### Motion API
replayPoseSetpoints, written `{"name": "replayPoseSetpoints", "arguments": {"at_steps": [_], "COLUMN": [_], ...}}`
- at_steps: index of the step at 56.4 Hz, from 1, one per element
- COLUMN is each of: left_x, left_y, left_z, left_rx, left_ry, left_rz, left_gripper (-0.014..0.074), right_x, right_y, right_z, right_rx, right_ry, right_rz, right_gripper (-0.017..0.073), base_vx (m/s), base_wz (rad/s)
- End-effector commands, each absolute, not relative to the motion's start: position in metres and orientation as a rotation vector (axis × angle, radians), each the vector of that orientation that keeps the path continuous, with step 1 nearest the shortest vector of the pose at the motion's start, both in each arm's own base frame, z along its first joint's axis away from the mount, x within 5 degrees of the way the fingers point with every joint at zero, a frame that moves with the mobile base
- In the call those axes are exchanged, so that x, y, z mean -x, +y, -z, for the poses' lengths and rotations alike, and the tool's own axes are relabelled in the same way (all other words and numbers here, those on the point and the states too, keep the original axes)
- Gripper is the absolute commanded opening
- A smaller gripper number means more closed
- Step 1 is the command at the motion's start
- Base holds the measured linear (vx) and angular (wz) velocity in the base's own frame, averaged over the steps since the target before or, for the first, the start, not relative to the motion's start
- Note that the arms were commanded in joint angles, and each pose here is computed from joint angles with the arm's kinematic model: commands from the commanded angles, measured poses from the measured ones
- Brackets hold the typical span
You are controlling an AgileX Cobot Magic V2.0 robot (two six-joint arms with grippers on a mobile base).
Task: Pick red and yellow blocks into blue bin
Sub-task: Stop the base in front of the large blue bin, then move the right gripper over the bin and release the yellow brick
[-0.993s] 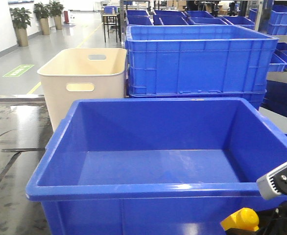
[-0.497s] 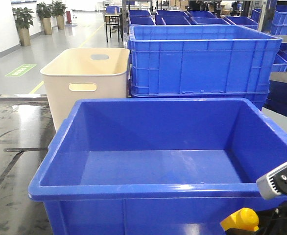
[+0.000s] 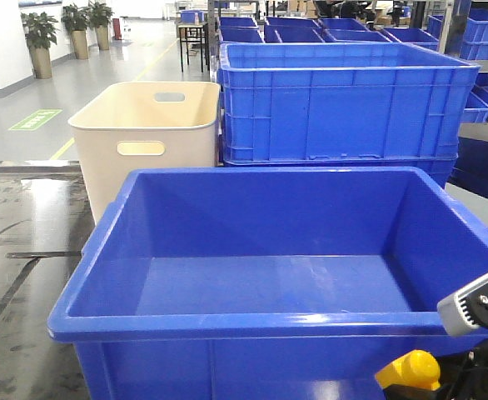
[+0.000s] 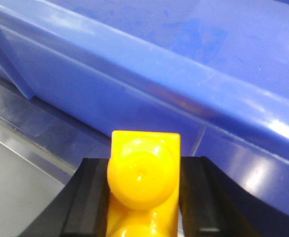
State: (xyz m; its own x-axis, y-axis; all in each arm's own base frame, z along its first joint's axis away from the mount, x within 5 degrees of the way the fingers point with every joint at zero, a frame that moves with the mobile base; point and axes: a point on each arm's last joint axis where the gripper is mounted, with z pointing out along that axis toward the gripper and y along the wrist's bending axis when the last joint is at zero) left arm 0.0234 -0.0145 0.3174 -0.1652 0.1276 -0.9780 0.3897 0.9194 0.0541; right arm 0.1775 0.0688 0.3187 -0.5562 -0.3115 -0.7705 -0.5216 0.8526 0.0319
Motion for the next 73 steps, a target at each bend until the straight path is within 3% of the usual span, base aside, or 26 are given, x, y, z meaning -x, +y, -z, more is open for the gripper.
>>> {"name": "replayPoseSetpoints", "arguments": {"at_steps": [1,12,19,36,51,59,73], "left_x": [-0.026,-0.026,-0.026,-0.026,-0.026,-0.026,-0.026], "left_y": [-0.015,-0.015,-0.015,-0.015,-0.015,-0.015,-0.015], "left_z": [-0.332,-0.332,-0.332,-0.332,-0.332,-0.332,-0.332], "left_rx": [-0.361,-0.361,-0.361,-0.361,-0.361,-0.361,-0.361], "left_ry": [1.65,1.65,1.65,1.65,1.65,1.65,1.65], "left_rz": [0.257,0.257,0.257,0.257,0.257,0.257,0.257], "left_gripper": [0.0286,0.0286,0.0286,0.0286,0.0286,0.0286,0.0286], "right_x": [-0.173,-0.149,-0.152,-0.251,-0.334,-0.353,-0.356], "right_y": [0.068,0.066,0.063,0.057,0.067,0.068,0.067], "right_z": [-0.35,-0.416,-0.45,-0.458,-0.409,-0.388,-0.385], "right_rx": [0.592,0.645,0.604,0.377,0.377,0.393,0.394], "right_ry": [2.086,1.942,1.865,1.991,2.155,2.21,2.21], "right_rz": [-0.331,-0.341,-0.303,-0.226,-0.219,-0.184,-0.176], "right_gripper": [0.0256,0.0256,0.0256,0.0256,0.0273,0.0342,0.0568], "base_vx": [0.0,0.0,0.0,0.0,0.0,0.0,0.0], "base_wz": [0.0,0.0,0.0,0.0,0.0,0.0,0.0]}}
